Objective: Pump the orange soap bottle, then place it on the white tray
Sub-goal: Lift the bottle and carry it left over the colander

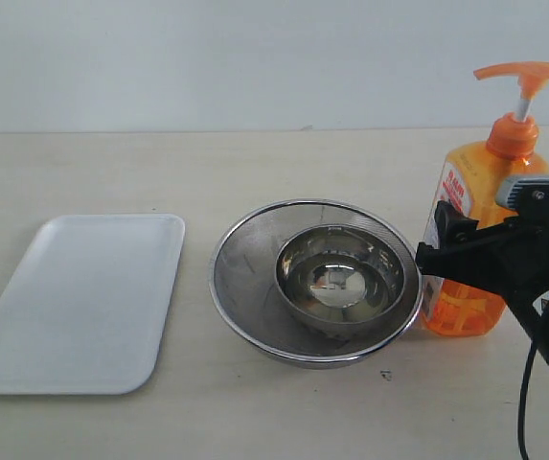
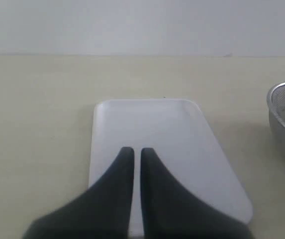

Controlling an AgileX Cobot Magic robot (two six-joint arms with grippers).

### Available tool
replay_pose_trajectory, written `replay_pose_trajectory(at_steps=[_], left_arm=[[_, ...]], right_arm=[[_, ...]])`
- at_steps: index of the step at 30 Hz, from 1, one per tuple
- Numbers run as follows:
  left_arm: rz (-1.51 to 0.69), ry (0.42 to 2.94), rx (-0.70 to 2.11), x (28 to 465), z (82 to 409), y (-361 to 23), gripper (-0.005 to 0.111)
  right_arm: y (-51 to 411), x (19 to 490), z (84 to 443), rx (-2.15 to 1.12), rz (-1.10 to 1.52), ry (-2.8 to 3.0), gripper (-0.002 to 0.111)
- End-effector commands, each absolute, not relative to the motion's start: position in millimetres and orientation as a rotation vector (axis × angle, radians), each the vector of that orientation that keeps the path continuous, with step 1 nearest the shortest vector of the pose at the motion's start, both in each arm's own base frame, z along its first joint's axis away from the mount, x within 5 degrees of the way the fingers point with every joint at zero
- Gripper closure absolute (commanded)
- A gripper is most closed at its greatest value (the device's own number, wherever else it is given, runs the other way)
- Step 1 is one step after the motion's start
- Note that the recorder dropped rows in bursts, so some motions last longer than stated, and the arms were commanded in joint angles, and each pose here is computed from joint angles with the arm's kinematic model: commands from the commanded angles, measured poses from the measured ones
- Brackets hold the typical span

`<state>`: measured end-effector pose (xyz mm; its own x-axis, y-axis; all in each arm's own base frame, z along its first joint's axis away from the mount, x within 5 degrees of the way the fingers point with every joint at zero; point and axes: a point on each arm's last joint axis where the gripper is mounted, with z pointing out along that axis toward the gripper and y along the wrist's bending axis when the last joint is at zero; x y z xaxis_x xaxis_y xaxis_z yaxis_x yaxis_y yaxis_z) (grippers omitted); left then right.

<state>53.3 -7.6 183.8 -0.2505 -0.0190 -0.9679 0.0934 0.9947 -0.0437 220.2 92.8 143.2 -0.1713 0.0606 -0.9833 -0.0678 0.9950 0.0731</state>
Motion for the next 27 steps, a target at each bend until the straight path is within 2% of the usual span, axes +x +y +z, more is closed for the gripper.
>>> replay_pose_trajectory(at_steps=[1,18,27], left_arm=[[-0.123,1.821,0.052,53,183,-8,0.102],[-0.123,1.821,0.052,53,183,-8,0.102],[-0.123,1.821,0.052,53,183,-8,0.102]], right_arm=[[92,219,153,-0.013,0.116,1.689,0.108],[88,209,203,-0.064,0.116,1.492,0.108],[103,218,254,-0.119,0.195,1.394,0.108]])
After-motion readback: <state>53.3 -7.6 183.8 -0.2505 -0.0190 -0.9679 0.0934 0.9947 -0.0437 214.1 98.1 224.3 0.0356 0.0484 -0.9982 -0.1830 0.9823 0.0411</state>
